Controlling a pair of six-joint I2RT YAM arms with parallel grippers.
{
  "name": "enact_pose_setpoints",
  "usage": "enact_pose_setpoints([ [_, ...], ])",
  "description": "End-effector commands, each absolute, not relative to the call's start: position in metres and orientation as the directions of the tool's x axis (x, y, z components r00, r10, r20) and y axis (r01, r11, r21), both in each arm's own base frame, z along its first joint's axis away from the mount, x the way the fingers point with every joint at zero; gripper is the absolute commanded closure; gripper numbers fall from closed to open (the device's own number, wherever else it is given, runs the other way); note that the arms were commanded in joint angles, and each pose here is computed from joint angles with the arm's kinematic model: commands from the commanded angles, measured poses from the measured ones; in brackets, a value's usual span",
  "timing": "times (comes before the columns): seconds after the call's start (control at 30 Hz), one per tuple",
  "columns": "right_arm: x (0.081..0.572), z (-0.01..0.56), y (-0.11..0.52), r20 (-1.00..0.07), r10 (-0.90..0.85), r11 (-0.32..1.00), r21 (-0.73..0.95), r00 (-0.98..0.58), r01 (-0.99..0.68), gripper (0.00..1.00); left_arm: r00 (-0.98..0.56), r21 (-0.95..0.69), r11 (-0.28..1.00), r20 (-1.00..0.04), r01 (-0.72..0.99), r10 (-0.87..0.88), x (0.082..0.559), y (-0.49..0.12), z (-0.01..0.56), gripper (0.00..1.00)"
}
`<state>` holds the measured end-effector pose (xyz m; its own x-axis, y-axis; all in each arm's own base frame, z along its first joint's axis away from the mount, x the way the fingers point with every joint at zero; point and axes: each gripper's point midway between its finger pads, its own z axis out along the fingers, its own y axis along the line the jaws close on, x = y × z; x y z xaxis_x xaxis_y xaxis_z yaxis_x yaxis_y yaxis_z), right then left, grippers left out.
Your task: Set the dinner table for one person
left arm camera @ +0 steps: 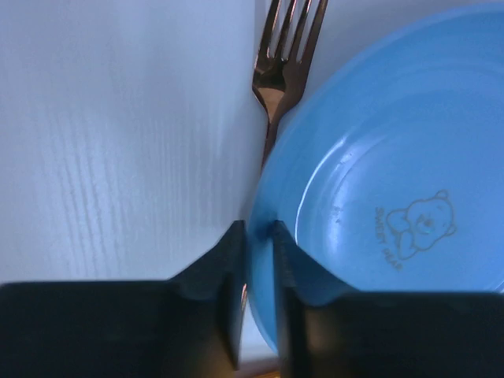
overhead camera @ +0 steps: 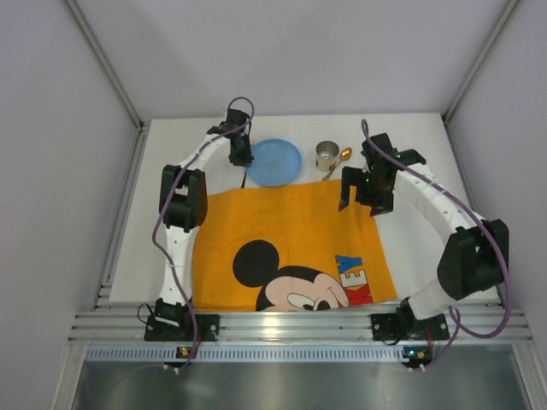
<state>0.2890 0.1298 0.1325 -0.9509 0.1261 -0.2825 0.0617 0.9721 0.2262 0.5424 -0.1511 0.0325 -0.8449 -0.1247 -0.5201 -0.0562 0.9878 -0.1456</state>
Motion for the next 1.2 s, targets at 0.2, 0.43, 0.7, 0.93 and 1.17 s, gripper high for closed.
enact_pose_setpoints([
  [0.2,0.301,0.147,0.125,-0.3,0.127,0.977,0.205,-0.946,0.067,0.0,-0.784,-0.248,0.968,-0.591,-0.044,-0.188,0.575,-0.166,0.066,1.0],
  [0.43,0.309,0.15,0.124,-0.319,0.096,0.981,0.191,-0.943,0.035,0.0,-0.724,-0.338,0.941,-0.65,0.004,-0.23,0.572,-0.16,0.141,1.0],
  [0.7,0.323,0.147,0.136,-0.33,0.069,0.973,0.229,-0.941,-0.009,0.0,-0.812,-0.529,0.838,-0.544,0.135,-0.212,0.443,-0.198,0.161,1.0],
  [0.93,0.32,0.127,0.139,-0.308,0.037,0.97,0.239,-0.951,-0.04,0.0,-0.88,-0.511,0.834,-0.47,0.208,-0.068,0.338,-0.207,0.147,1.0],
  [1.17,0.314,0.122,0.139,-0.307,0.021,0.968,0.245,-0.952,-0.058,0.0,-0.942,-0.475,0.846,-0.323,0.244,0.09,0.266,-0.223,0.089,1.0],
])
